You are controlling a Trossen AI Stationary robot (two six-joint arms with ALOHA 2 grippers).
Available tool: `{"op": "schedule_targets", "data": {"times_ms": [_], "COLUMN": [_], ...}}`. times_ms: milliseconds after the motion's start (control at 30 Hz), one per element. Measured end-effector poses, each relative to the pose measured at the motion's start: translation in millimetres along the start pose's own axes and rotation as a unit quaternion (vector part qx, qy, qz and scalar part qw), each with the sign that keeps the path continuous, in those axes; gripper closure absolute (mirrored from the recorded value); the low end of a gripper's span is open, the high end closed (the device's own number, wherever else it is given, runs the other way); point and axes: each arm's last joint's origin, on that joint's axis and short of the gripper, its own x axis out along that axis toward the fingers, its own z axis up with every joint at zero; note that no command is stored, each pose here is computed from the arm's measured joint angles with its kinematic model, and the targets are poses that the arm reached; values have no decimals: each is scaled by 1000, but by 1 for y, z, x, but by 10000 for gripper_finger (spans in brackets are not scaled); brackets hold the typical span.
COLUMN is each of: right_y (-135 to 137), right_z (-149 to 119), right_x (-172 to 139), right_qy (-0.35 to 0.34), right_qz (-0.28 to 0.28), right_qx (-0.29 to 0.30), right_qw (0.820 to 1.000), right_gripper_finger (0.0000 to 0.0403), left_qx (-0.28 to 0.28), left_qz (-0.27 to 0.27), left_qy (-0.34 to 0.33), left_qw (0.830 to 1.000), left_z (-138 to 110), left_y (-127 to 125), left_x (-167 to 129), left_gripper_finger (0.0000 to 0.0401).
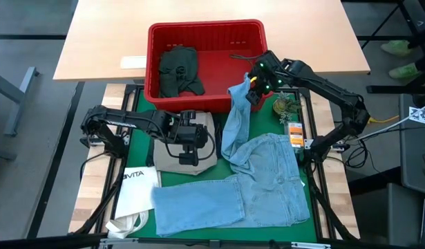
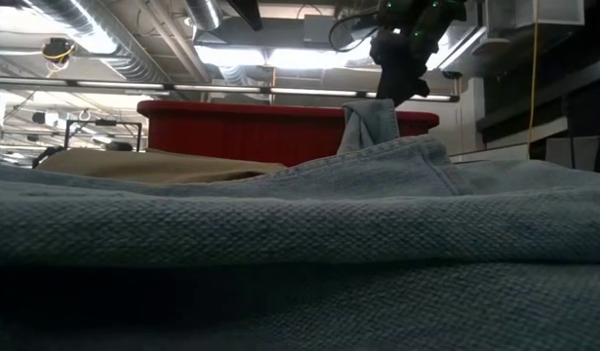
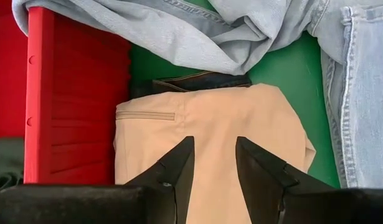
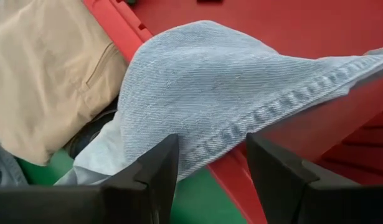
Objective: Fold Laundry from Bin
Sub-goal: Fold the light blue pants
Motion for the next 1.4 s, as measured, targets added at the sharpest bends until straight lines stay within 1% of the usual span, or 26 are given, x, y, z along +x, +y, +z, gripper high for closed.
{"op": "schedule_targets", "data": {"times_ms": [167, 267, 333, 433, 567, 600, 633, 733, 833, 967, 1133, 1233, 1300, 1400], "right_y": [1, 1, 1, 1, 1, 1, 1, 2, 4, 10, 21, 29, 36, 50], "right_z": [0, 0, 0, 1, 3, 5, 6, 11, 17, 26, 30, 26, 22, 15], "right_x": [0, 0, 0, 0, 0, 0, 0, -1, -2, -14, -39, -53, -61, -73], "right_qy": [0, 0, 0, -4, -18, -24, -32, -59, -93, -159, -227, -243, -250, -256], "right_qz": [9, 9, 10, 10, 12, 12, 11, 14, 39, 98, 180, 217, 231, 268], "right_qx": [0, 0, -4, -11, -44, -54, -63, -74, -104, -134, -176, -198, -222, -261], "right_qw": [1000, 1000, 1000, 1000, 999, 998, 997, 995, 989, 973, 941, 924, 914, 891], "right_gripper_finger": [218, 238, 261, 308, 380, 389, 391, 376, 375, 395, 385, 387, 392, 395], "left_qx": [0, 8, 20, 35, 41, 42, 43, 41, 33, 19, -4, -20, -31, -53], "left_qz": [0, 0, 0, 0, 3, 6, 12, 41, 51, 59, 69, 76, 81, 90], "left_qy": [0, 0, 1, 3, 4, 4, 5, 13, 23, 41, 59, 56, 52, 36], "left_qw": [1000, 1000, 1000, 999, 999, 999, 999, 998, 998, 997, 996, 995, 995, 994], "left_z": [0, 0, 0, -1, -1, -1, -1, -2, -3, -5, -8, -10, -12, -14], "left_y": [0, 0, 0, 0, 1, 2, 3, 8, 16, 30, 48, 60, 69, 82], "left_x": [0, 0, 0, 0, 0, 0, 1, 2, 5, 9, 14, 13, 9, 5], "left_gripper_finger": [287, 287, 287, 287, 287, 287, 287, 287, 287, 287, 287, 287, 287, 287]}}
